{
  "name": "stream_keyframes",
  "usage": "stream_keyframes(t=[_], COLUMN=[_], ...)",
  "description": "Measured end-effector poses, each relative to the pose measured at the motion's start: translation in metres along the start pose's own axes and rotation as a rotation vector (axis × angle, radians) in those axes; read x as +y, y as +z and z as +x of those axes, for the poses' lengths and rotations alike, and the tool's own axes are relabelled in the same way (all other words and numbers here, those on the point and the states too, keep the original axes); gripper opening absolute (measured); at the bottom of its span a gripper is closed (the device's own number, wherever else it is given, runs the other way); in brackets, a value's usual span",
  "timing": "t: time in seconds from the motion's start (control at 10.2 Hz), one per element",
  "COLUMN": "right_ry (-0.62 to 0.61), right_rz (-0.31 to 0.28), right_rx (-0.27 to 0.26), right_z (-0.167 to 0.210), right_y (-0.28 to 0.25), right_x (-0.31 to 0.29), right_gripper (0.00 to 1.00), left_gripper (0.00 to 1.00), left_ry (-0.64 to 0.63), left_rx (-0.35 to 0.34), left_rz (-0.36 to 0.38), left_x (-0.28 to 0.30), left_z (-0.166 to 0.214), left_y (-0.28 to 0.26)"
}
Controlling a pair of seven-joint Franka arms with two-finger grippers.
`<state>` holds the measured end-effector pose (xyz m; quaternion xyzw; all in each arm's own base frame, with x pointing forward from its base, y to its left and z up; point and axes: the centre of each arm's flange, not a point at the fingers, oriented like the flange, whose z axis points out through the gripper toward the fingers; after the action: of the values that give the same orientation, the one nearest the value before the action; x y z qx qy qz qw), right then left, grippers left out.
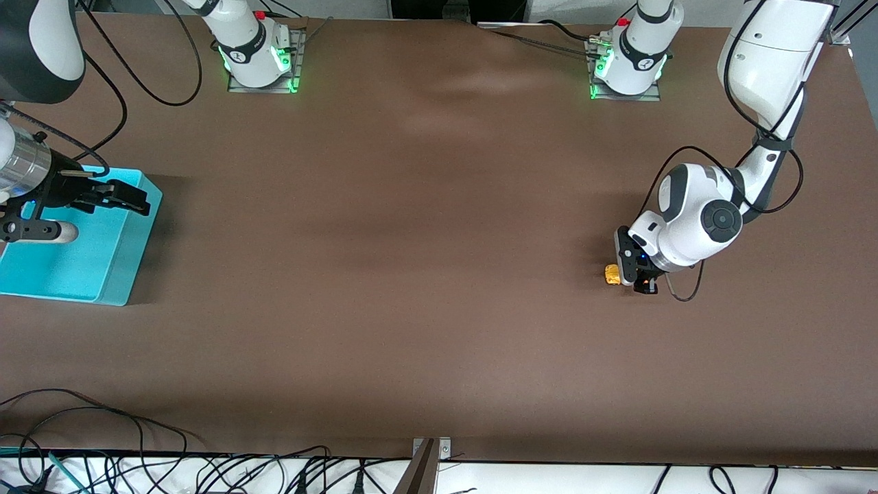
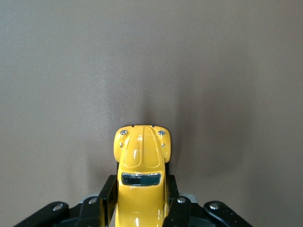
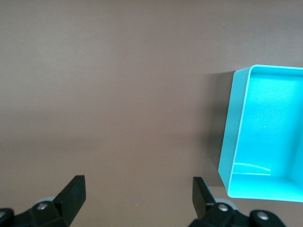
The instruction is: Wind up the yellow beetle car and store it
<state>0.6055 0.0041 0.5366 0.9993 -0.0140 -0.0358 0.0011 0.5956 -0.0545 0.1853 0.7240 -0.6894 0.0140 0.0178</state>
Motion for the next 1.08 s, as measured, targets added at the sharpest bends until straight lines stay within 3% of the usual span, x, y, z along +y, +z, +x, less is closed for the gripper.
stream_keyframes(t=[0.49, 1.08], right_ry=[0.000, 0.000], right_rz=[0.000, 0.000], right_rx=[0.000, 0.000], right_z=[0.000, 0.000], right_y=[0.000, 0.000], right_x=[0.000, 0.000], right_gripper=[1.00, 1.00], left_gripper=[0.45, 0.45], left_ry=[0.011, 0.022], left_rx=[-0.001, -0.040], left_rz=[-0.001, 0.009], left_x=[-0.002, -0.009], left_z=[-0.018, -0.126], left_y=[0.000, -0.005])
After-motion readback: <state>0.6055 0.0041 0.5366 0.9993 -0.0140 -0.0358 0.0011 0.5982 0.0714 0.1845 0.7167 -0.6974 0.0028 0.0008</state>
